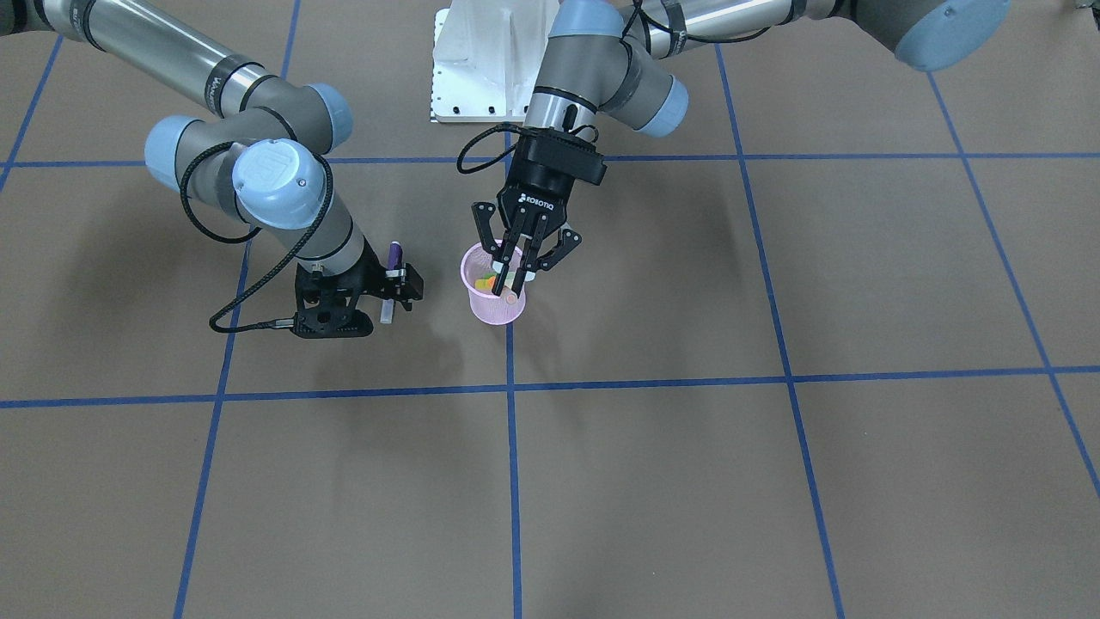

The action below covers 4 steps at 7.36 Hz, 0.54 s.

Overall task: Collect pens into pen holder
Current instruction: 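Lower orange marker into pink cup with left gripper while right descends to purple marker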

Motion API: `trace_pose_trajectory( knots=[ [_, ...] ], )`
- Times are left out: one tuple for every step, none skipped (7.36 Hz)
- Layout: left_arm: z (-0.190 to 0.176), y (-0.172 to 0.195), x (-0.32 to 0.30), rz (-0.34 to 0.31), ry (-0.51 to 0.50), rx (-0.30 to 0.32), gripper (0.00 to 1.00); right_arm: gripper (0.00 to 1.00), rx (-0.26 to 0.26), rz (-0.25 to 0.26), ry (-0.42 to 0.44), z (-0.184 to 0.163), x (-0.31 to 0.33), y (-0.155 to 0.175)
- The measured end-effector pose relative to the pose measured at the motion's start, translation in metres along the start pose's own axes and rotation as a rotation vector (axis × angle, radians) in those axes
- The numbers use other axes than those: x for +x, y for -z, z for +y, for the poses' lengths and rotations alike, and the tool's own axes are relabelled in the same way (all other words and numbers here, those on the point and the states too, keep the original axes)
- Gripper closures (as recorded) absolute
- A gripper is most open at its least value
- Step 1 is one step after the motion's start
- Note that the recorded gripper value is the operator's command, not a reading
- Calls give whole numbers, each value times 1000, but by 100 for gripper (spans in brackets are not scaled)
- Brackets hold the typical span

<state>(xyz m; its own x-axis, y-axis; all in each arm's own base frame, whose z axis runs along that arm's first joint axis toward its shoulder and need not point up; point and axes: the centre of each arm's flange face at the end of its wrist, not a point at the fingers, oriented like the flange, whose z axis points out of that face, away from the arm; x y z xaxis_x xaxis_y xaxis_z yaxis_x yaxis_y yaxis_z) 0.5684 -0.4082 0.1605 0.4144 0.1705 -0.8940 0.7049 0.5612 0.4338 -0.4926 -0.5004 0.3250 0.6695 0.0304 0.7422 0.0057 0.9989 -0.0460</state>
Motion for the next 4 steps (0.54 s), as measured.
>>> trace_pose_trajectory(
  knots=[
    [10, 3, 3, 5, 0, -6, 100, 0, -3, 0, 1, 2, -1, -1],
    [23, 6, 6, 12, 1, -7, 100, 0, -4, 1, 2, 2, -1, -2],
    [32, 7, 8, 15, 1, -6, 100, 0, -7, 4, 2, 3, -1, -4],
    [37, 7, 9, 17, 2, -6, 87, 0, -11, 9, 1, 3, -1, -8]
  ],
)
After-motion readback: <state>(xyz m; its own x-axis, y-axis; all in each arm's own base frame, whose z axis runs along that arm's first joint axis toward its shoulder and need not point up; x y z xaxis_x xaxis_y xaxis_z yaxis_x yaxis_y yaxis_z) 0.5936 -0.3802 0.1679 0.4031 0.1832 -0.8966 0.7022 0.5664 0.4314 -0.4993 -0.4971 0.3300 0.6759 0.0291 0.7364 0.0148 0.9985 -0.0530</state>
